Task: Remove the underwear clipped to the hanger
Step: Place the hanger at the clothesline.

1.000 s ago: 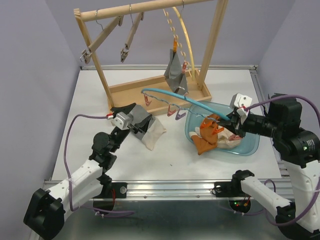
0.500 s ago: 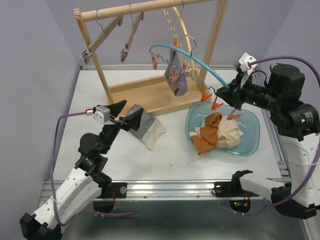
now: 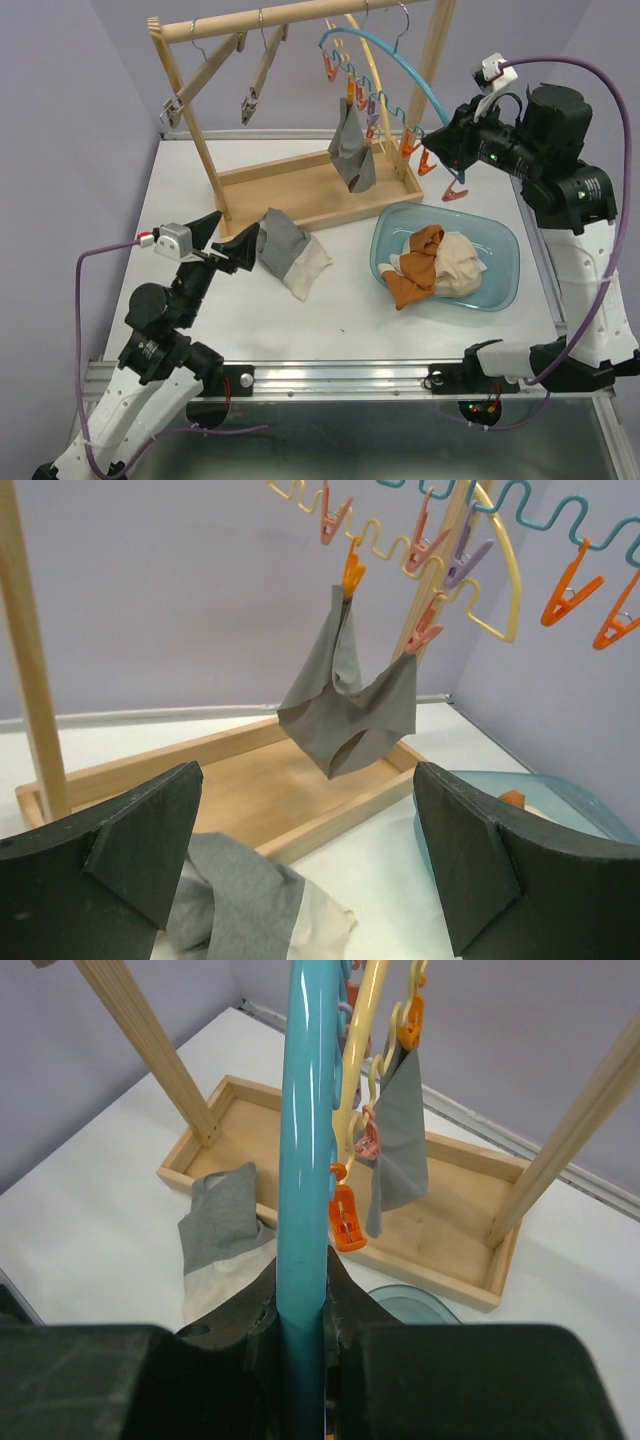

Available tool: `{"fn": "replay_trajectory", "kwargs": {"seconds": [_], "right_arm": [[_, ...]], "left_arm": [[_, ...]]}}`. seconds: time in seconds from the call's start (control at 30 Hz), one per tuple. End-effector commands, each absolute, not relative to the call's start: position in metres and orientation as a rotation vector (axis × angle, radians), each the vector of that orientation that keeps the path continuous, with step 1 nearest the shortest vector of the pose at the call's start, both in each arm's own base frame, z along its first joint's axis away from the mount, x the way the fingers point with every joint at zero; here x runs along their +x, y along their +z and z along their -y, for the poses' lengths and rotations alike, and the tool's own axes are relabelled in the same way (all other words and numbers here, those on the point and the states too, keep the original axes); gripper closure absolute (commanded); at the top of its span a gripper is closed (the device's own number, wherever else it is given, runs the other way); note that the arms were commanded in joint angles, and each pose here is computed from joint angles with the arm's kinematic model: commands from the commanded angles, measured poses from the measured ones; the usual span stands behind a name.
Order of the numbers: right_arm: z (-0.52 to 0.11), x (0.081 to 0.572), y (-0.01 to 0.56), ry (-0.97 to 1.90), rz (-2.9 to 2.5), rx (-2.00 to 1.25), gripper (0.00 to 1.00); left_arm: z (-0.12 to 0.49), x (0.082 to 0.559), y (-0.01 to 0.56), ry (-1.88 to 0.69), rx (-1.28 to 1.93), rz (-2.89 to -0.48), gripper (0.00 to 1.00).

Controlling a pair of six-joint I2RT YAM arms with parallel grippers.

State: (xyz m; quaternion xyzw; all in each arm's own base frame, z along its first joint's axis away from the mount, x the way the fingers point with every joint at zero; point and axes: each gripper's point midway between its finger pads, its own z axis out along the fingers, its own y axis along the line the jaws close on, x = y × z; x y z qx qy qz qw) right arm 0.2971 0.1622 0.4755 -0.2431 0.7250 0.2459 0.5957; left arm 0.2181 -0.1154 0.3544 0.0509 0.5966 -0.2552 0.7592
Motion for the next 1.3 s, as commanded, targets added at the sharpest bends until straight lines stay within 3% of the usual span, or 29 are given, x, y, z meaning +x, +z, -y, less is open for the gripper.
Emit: {"fn": "replay_trajectory", "kwargs": {"seconds": [0.0, 0.8, 1.27], "right_arm": [[-0.163, 0.3, 0.544, 0.605, -1.476, -0.486, 0.99], [-0.196, 0.31, 0.553, 0.897, -1.508, -0.378, 1.0], [-0.22, 0.329, 0.542, 0.89, -1.534, -0.38, 1.0]], "left_arm": [[0.101, 0.214, 0.341, -0.502, 0.082, -1.273, 0.01], [0.102, 0.213, 0.332, -0.513, 0.081, -1.284, 0.01], [0.104, 0.216, 0.33, -0.514, 0.085, -1.295, 0.01]]}}
